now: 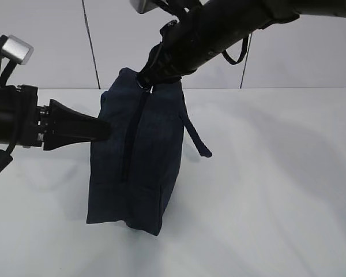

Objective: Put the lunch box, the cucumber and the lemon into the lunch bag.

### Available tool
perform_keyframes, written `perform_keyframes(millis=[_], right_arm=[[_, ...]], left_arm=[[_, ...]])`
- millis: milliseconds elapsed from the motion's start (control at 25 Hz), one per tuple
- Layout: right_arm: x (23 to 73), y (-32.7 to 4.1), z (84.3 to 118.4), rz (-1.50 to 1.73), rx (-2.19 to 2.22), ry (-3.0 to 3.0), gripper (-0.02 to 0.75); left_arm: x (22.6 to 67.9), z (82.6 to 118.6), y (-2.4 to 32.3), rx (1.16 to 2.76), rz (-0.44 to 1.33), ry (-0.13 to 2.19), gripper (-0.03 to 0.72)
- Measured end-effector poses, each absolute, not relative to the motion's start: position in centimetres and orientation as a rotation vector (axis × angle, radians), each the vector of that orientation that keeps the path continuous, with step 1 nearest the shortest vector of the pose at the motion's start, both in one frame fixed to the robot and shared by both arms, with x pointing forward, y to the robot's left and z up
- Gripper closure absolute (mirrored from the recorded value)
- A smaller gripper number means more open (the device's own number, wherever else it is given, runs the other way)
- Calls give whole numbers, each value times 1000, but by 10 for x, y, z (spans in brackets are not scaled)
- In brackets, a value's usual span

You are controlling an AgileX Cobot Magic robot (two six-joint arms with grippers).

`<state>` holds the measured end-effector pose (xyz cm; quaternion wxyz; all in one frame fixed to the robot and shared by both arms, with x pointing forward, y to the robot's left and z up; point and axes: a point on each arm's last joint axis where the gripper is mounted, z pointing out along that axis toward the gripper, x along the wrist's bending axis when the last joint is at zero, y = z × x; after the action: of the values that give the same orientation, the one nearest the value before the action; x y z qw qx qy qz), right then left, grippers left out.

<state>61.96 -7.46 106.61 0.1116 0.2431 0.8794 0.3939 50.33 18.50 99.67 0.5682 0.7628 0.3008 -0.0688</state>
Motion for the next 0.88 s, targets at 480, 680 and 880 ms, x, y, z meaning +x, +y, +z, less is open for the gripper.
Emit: perform_keyframes(millis=[480,680,880], right_arm=[[641,-86,1053,1200,755,2504,730],[653,-92,1042,1263,810,2469,730],[664,-95,1024,1325,856,2456,730]], left_arm=[[495,1001,187,1848,-183,705,692],[487,1009,189,1887,-184,693,692],[477,1024,190,1905,-154,663,692]])
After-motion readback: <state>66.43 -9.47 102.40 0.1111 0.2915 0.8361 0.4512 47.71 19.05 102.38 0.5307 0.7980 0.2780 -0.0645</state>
